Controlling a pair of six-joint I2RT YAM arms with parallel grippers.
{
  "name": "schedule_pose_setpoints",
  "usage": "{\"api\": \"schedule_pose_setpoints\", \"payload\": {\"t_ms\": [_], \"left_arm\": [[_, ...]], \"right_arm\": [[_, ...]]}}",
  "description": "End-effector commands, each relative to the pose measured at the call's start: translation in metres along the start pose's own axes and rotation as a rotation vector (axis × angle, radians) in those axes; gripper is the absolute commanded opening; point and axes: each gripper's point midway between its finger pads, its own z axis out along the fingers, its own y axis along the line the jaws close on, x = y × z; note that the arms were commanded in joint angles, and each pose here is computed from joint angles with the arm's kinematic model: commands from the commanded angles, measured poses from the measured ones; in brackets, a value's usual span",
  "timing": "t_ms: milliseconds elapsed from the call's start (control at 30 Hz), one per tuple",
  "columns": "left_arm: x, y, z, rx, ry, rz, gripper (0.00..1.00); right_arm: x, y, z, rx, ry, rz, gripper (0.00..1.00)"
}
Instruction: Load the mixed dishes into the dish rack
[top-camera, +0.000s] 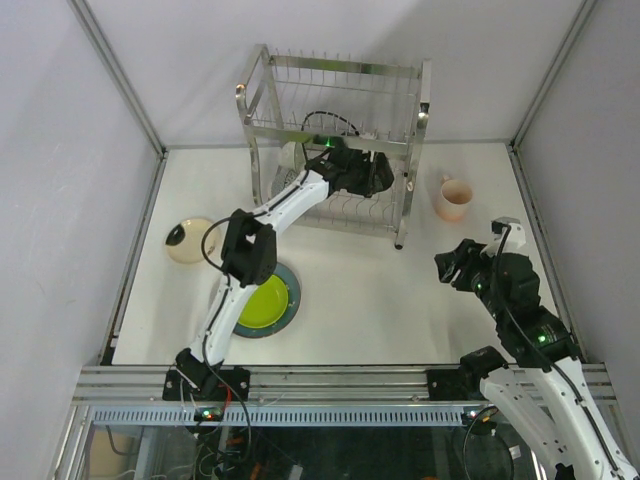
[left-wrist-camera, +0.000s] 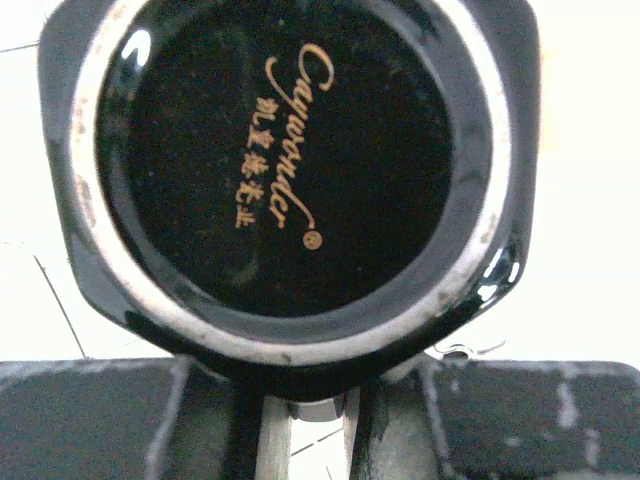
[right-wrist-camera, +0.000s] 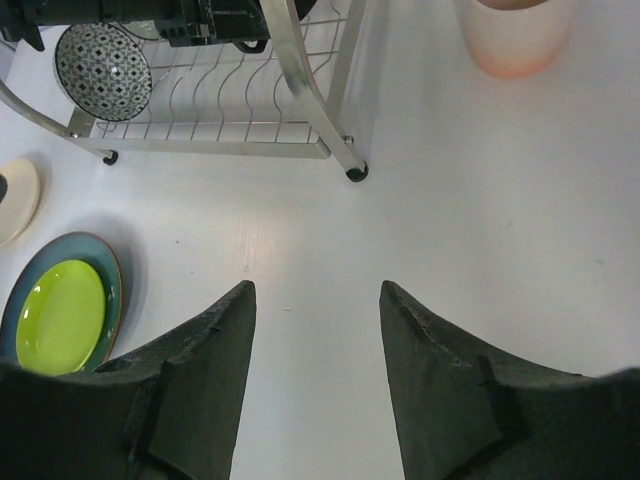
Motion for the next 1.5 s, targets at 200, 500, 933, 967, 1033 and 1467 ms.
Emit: {"api": "schedule_pose_setpoints", "payload": {"t_ms": [200, 500, 933, 967, 1033, 1467], "left_arm": [[-0.059, -0.038, -0.03, 0.043, -0.175, 0.201, 0.0], [-0.046, -0.04, -0.028, 0.044, -0.138, 0.243, 0.0], [-0.021, -0.047, -0.014, 0.052, -0.078, 0.29, 0.1], [-0.02, -0.047, -0.013, 0.052, -0.075, 0.293, 0.11], [-0.018, -0.048, -0.011, 0.053, -0.072, 0.294, 0.19], [-0.018, -0.049, -0.009, 0.043, -0.078, 0.284, 0.5]], "right_arm": [[-0.012, 0.002, 0.004, 0.01, -0.008, -0.026, 0.52], [-0.01, 0.002, 0.007, 0.007, 0.006, -0.047, 0.52], [-0.002, -0.004, 0.003, 0.014, 0.016, -0.045, 0.52], [-0.001, -0.004, 0.003, 0.013, 0.018, -0.044, 0.52], [-0.002, -0.004, 0.002, 0.014, 0.017, -0.044, 0.52], [0.003, -0.008, 0.002, 0.015, 0.023, -0.041, 0.52]]}}
